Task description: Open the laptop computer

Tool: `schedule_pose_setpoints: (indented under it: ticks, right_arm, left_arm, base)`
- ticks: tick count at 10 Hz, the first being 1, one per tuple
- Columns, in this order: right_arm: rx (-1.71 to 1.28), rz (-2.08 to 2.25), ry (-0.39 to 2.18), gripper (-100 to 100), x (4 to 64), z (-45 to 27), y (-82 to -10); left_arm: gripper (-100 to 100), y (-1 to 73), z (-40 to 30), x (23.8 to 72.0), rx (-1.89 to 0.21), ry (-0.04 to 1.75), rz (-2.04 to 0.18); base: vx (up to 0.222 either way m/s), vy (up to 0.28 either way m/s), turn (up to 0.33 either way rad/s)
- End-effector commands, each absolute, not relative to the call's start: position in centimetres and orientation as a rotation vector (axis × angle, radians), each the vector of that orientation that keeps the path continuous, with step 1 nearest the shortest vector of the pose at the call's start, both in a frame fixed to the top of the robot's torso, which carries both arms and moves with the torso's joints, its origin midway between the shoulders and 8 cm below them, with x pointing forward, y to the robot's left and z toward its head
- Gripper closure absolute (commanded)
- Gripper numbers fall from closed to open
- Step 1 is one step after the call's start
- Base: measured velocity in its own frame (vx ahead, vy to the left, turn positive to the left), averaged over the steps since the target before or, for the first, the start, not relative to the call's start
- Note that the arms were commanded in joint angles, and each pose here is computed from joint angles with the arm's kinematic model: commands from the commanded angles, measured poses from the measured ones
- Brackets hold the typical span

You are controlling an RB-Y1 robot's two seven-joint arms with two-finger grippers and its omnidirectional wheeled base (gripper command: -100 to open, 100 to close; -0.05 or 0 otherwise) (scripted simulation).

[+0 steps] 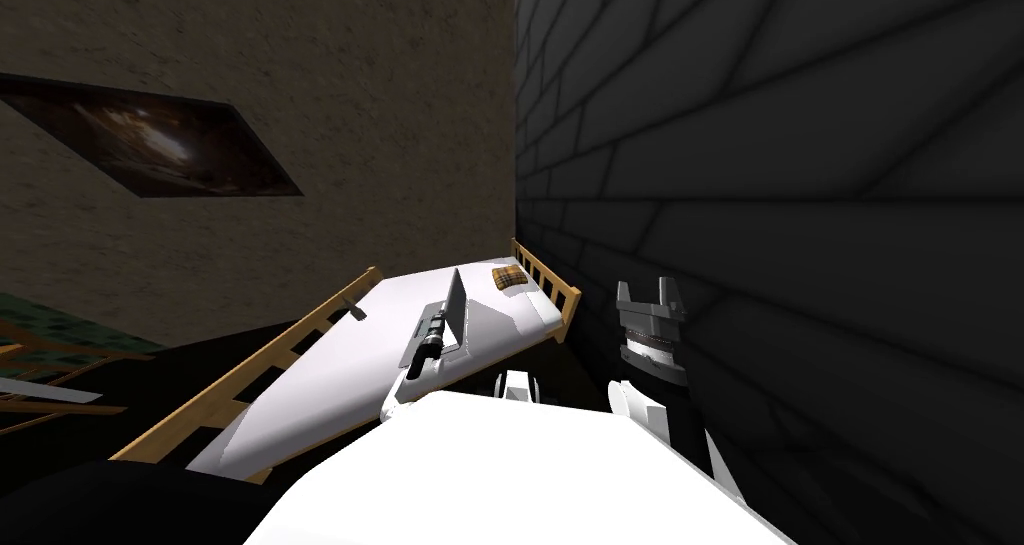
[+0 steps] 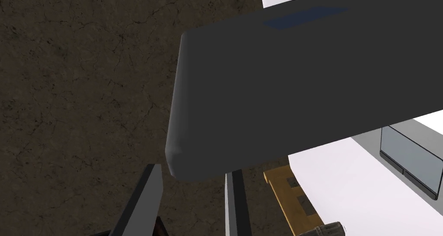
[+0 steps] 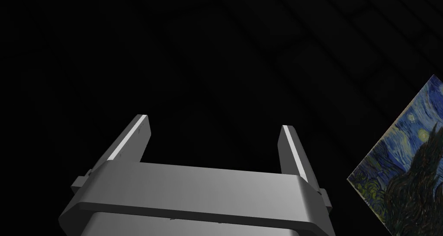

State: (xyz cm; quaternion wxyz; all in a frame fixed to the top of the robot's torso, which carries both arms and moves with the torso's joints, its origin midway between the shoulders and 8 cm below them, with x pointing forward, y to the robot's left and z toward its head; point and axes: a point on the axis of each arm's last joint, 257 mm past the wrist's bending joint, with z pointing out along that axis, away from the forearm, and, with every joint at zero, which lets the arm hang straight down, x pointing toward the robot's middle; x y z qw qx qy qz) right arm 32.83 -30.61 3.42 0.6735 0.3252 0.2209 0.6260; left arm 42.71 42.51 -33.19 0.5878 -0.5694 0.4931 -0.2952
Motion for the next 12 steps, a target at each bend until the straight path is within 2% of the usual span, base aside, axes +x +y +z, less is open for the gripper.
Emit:
schedule_pose_setpoints:
  ticks: [1, 8, 9, 12]
  right_arm:
    - [0.732, 1.409, 0.497, 0, 32.8, 3.4, -30.6]
    - [0.732, 1.409, 0.497, 0, 32.8, 3.4, -30.6]
    - [0.732, 1.409, 0.497, 0, 32.8, 3.4, -30.6]
    - [0.732, 1.409, 0.497, 0, 32.8, 3.4, -30.6]
  left_arm:
    - [100, 41.6, -34.4, 42.9, -1.382, 1.122, -0.736]
    - [100, 38.0, -35.8, 44.5, -1.521, 1.003, -0.926]
    - [100, 38.5, -34.9, 44.7, -1.485, 1.005, -0.913]
    - [100, 37.3, -36.9, 43.6, -1.542, 0.944, -0.985]
  base:
    - [-0.07, 0.167, -0.011]
    - [-0.06, 0.134, 0.011]
    - [-0.043, 0.076, -0.006]
    - [0.0, 0.122, -0.063]
